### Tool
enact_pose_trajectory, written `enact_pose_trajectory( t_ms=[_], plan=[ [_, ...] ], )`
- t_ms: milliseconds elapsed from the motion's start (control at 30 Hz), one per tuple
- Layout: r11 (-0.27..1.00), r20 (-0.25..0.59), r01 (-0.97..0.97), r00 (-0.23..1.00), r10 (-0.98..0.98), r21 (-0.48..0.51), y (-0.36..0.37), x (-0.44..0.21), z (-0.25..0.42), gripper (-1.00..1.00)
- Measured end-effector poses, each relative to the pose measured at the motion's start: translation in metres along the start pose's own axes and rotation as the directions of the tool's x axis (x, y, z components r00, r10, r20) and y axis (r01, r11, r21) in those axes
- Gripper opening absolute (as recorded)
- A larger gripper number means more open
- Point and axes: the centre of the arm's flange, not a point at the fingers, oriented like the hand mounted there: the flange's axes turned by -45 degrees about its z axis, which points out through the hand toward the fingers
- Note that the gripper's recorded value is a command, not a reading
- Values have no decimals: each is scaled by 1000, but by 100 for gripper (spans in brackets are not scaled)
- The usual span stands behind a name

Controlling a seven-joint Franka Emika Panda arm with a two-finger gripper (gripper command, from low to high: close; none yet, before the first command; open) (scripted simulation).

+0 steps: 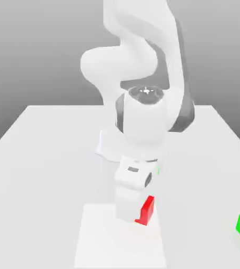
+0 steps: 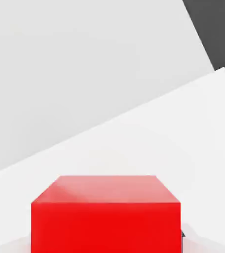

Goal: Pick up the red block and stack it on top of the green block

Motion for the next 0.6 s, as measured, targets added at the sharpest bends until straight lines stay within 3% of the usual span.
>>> enact_pose_trajectory(
  t_ms=[200, 600],
  plan=[
    [1000, 8, -11, 1000, 11, 9, -4, 2, -15, -100],
    [1000, 39, -14, 999, 15, -23, -19, 87, -27, -100]
  ],
)
